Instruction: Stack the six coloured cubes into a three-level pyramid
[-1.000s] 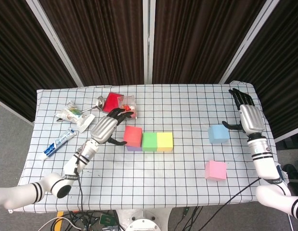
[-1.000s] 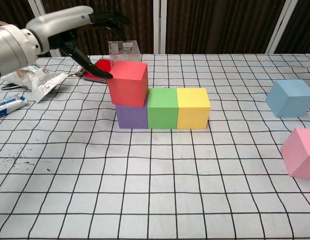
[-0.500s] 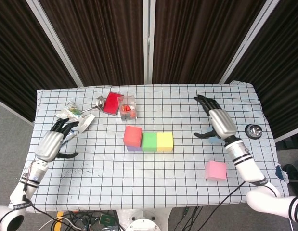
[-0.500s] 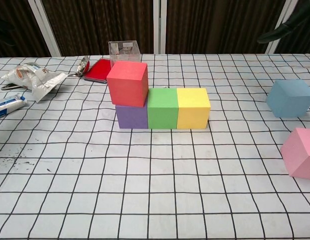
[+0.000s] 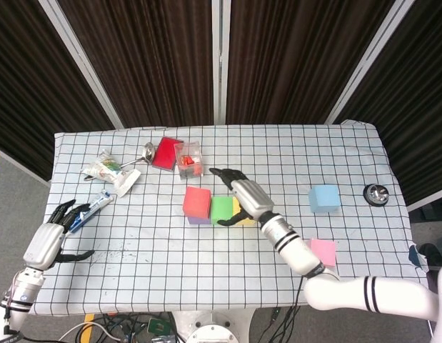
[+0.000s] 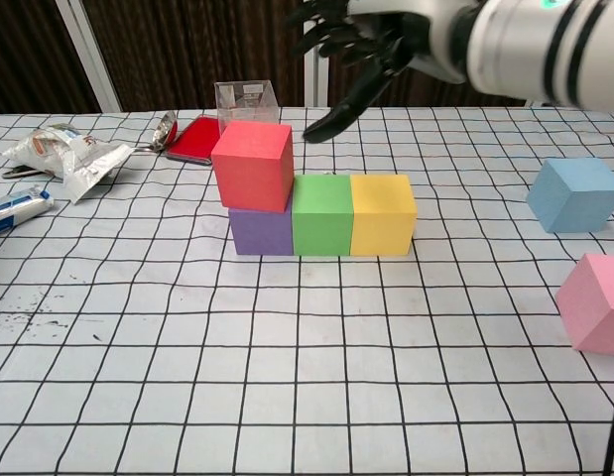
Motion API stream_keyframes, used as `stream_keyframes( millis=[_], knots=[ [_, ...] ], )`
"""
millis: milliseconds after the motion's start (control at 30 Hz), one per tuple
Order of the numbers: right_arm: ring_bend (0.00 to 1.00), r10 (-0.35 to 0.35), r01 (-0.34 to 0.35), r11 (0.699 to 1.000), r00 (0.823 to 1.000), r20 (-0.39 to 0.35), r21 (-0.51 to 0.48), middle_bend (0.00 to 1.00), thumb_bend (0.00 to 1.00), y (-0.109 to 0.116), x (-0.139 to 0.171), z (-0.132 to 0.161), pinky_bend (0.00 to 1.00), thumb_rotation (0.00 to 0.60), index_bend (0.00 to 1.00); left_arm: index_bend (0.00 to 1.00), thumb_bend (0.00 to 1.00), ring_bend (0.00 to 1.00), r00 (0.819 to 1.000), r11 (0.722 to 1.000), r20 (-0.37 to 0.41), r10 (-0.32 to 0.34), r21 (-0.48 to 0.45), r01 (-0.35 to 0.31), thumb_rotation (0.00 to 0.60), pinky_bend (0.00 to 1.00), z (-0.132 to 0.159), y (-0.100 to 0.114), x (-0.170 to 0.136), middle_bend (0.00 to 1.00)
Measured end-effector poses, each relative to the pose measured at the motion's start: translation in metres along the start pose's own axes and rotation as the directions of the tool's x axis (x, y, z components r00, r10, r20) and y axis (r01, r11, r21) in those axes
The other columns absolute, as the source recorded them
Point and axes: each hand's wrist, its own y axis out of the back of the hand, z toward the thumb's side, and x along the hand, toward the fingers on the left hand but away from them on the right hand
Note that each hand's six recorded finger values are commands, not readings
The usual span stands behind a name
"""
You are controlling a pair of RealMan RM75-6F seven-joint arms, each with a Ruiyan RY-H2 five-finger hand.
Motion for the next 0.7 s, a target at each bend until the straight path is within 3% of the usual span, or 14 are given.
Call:
stream_keyframes(
  millis=[133,333,700],
  knots=[
    [0.00,0.015,-0.015,0.998,1.000,-0.001,0.064,0.10,0.00,-0.023,-0.020,0.013,0.00,0.600,0.00,0.11,0.00,0.01,1.000,1.000,0.007,0.014,0.020,-0.014,0.600,0.06,-0.002,0.002,-0.009,0.18],
    [0.00,-0.017,0.010,0.989,0.999,0.044,0.147,0.11,0.00,-0.040,-0.035,0.009,0.00,0.600,0.00,0.11,0.00,0.01,1.000,0.997,0.031,0.000,0.082,-0.002,0.600,0.06,0.002,-0.001,-0.017,0.18],
    [0.00,-0.042,0.023,0.982,0.994,0.097,0.188,0.19,0.03,-0.051,-0.047,0.010,0.00,0.600,0.00,0.11,0.00,0.01,1.000,0.999,0.020,-0.014,0.039,0.013,0.600,0.06,0.000,-0.004,-0.020,0.18]
  ],
)
